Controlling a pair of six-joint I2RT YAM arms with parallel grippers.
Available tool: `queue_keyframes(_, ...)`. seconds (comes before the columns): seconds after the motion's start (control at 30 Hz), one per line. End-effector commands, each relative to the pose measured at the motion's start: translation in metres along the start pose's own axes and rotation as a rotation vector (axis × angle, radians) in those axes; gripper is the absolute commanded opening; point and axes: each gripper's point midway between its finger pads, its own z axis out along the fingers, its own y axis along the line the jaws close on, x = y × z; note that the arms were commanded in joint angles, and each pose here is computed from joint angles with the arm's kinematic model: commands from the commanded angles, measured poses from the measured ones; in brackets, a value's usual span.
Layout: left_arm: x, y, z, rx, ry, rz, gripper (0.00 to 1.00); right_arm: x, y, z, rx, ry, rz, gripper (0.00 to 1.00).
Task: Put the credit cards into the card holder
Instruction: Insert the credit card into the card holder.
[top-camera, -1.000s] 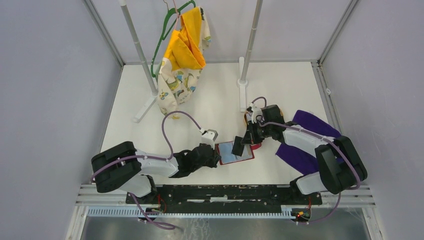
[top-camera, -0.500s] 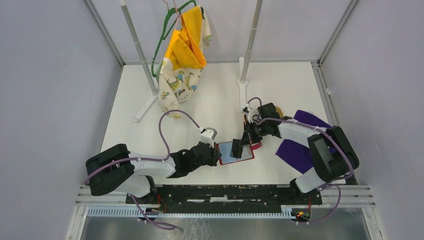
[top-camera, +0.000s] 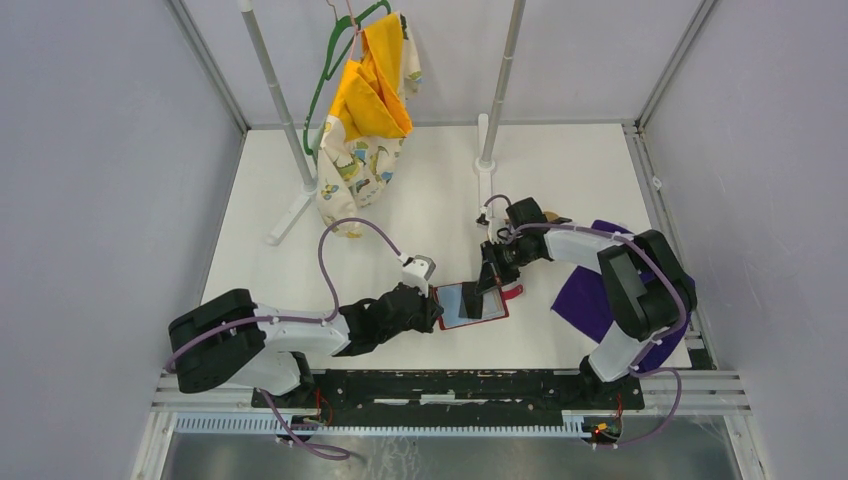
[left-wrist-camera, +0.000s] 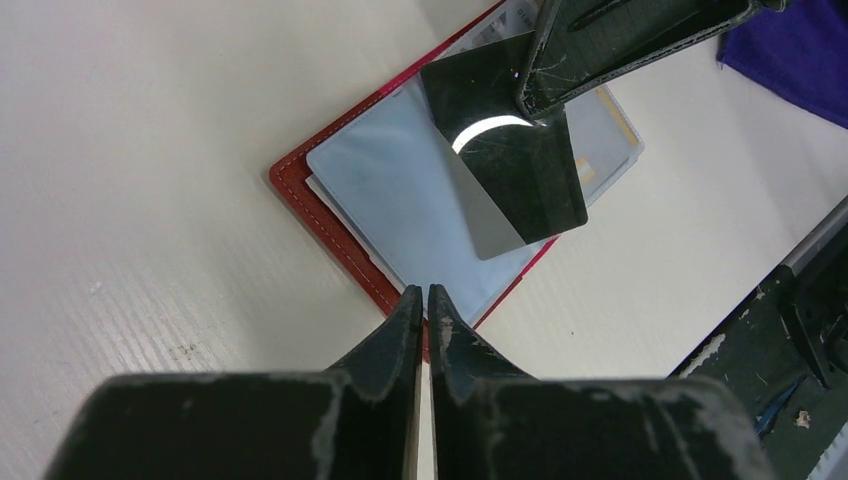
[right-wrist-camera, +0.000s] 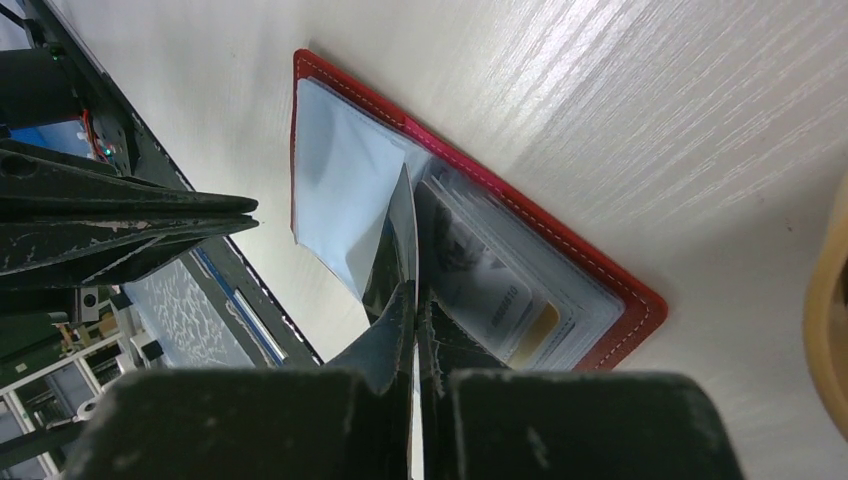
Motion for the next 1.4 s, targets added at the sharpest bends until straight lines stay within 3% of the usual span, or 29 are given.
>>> queue_keyframes(0.0, -0.014, -0.009, 0.004, 0.034, -0.05, 0.023, 0.12, 0.002, -0.004, 0.0, 0.018, 0.046, -0.011, 0.0)
queue_keyframes(0.2, -0.014, -0.009, 0.006, 0.033, -0.049, 0.031, 0.19, 0.001, -0.003, 0.0, 0.015, 0.071, 0.0, 0.0)
queue_keyframes(1.07, -0.002, -0.004, 0.02, 0.006, -0.016, 0.064, 0.2, 0.002, -0.007, 0.013, 0.034, 0.135, 0.03, 0.0)
queue_keyframes(1.37, -0.004, -0.003, 0.019, 0.0, -0.023, 0.073, 0.19, -0.002, -0.01, 0.005, 0.095, 0.101, 0.028, 0.02)
